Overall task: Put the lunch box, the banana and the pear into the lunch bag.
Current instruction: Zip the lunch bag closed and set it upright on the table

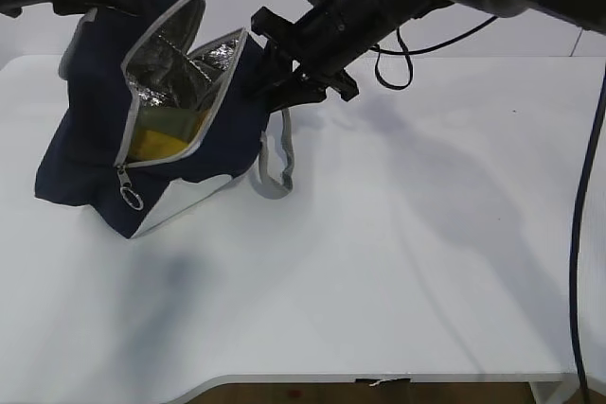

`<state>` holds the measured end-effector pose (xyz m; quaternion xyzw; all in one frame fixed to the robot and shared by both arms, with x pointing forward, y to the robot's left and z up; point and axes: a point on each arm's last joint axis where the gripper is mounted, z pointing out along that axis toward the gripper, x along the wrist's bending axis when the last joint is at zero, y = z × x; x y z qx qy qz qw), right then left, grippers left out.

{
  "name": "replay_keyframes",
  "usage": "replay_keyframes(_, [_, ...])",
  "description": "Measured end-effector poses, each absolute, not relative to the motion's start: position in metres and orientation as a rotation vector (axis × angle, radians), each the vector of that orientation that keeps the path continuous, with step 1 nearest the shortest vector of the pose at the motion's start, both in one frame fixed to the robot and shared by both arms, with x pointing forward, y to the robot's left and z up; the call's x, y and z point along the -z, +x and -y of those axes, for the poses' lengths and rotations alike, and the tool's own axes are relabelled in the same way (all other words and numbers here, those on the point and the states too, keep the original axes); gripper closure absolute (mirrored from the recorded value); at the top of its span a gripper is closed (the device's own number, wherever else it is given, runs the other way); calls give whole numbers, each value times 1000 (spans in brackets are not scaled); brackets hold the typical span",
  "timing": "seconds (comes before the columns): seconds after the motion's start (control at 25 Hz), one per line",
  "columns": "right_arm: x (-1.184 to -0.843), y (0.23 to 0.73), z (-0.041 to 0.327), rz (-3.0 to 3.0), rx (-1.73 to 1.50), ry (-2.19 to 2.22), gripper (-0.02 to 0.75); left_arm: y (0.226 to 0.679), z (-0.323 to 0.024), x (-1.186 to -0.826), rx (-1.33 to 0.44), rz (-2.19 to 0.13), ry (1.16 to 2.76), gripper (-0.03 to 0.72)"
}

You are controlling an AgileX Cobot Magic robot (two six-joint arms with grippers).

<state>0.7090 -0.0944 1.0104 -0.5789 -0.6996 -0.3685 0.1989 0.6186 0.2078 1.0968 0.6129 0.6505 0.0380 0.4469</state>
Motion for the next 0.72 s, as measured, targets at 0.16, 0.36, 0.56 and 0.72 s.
replay_keyframes(0.16, [-1006,710,93,1942,1038,-1604,479,618,-208,-1097,-89,-1611,1519,694])
replay_keyframes(0.36, [-1006,710,93,1954,1044,-1592,697,618,-207,-1097,-83,-1612,1514,694])
replay_keyframes(0.56, [-1014,710,94,2016,1039,-1552,722,618,-207,-1097,-78,-1612,1511,694])
replay_keyframes(0.72, [-1032,711,99,2150,1018,-1547,726,616,-204,-1097,-35,-1601,1510,694])
